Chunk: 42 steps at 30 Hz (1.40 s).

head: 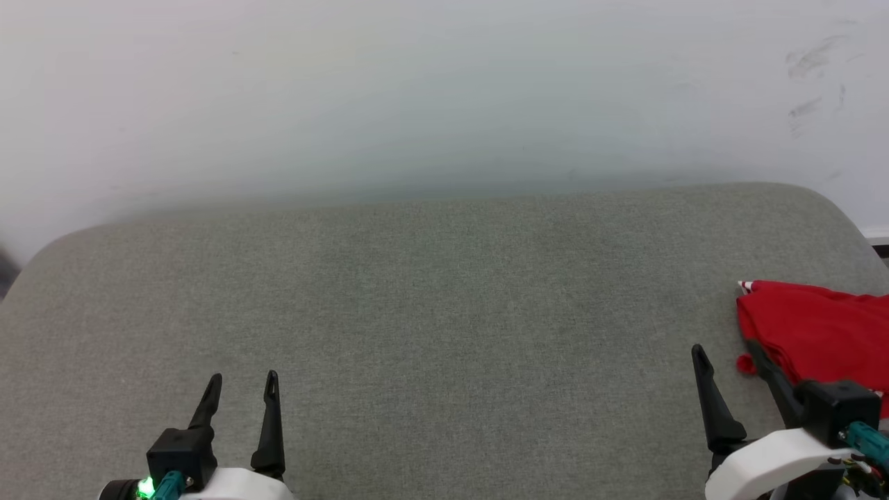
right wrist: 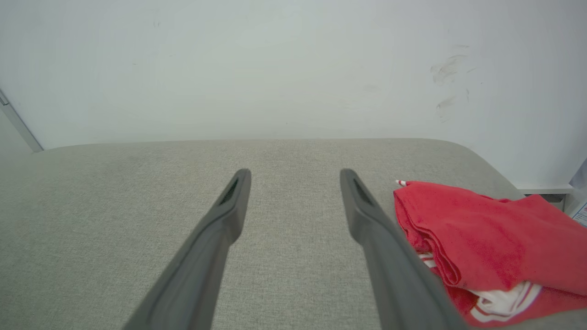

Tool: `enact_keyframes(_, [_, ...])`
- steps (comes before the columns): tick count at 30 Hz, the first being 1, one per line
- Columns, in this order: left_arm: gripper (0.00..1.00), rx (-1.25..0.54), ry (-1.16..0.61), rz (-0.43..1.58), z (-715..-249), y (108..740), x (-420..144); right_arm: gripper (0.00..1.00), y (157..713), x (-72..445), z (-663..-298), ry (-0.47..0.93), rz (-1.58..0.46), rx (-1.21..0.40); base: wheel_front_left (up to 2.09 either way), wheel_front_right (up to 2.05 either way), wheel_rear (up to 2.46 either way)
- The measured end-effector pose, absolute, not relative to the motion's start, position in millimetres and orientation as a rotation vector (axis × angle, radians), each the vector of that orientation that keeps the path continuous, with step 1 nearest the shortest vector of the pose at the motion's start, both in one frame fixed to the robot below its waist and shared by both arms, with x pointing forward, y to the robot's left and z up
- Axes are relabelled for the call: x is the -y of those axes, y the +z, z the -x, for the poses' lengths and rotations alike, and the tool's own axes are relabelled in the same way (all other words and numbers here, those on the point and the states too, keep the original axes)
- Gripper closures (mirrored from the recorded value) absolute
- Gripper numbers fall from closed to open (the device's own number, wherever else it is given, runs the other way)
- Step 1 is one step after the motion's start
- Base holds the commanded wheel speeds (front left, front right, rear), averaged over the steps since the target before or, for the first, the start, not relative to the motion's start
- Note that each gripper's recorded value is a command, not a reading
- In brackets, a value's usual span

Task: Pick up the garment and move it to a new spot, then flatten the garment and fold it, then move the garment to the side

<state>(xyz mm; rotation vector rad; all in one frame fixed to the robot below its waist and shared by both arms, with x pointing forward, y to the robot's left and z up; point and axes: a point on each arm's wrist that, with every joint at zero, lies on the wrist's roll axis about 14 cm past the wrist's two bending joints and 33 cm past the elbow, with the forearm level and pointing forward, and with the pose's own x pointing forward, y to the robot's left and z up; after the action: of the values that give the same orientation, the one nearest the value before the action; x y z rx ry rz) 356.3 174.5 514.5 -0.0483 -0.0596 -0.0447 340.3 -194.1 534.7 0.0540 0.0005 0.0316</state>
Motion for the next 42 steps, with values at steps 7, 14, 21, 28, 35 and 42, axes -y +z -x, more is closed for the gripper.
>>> enact_keyframes(7, [0.00,0.051,-0.051,0.051,-353.9,513.3,-172.7,0.00,531.4,192.0,-336.9,0.036,-0.062,-0.009,0.00,0.00,0.00])
enact_keyframes(14, [0.00,0.041,-0.058,0.051,-354.3,511.2,-170.8,0.00,530.2,188.5,-337.8,0.045,-0.064,-0.013,0.00,0.00,0.00])
enact_keyframes(21, [0.00,0.040,-0.064,0.067,-355.0,511.6,-168.3,0.00,530.2,188.1,-337.8,0.046,-0.069,-0.011,0.00,0.00,0.00])
enact_keyframes(28, [1.00,-0.021,-0.058,0.110,-348.8,493.9,-164.5,1.00,514.4,188.0,-334.9,0.044,-0.104,-0.059,0.00,0.00,0.00])
enact_keyframes(35, [1.00,-0.069,-0.029,0.241,-350.9,487.4,-170.6,1.00,508.5,188.9,-335.9,0.039,-0.243,-0.073,0.00,0.00,0.00])
enact_keyframes(42, [1.00,-0.105,-0.005,0.367,-355.1,483.5,-174.8,1.00,505.3,190.4,-338.1,0.032,-0.374,-0.078,0.00,0.00,0.00])
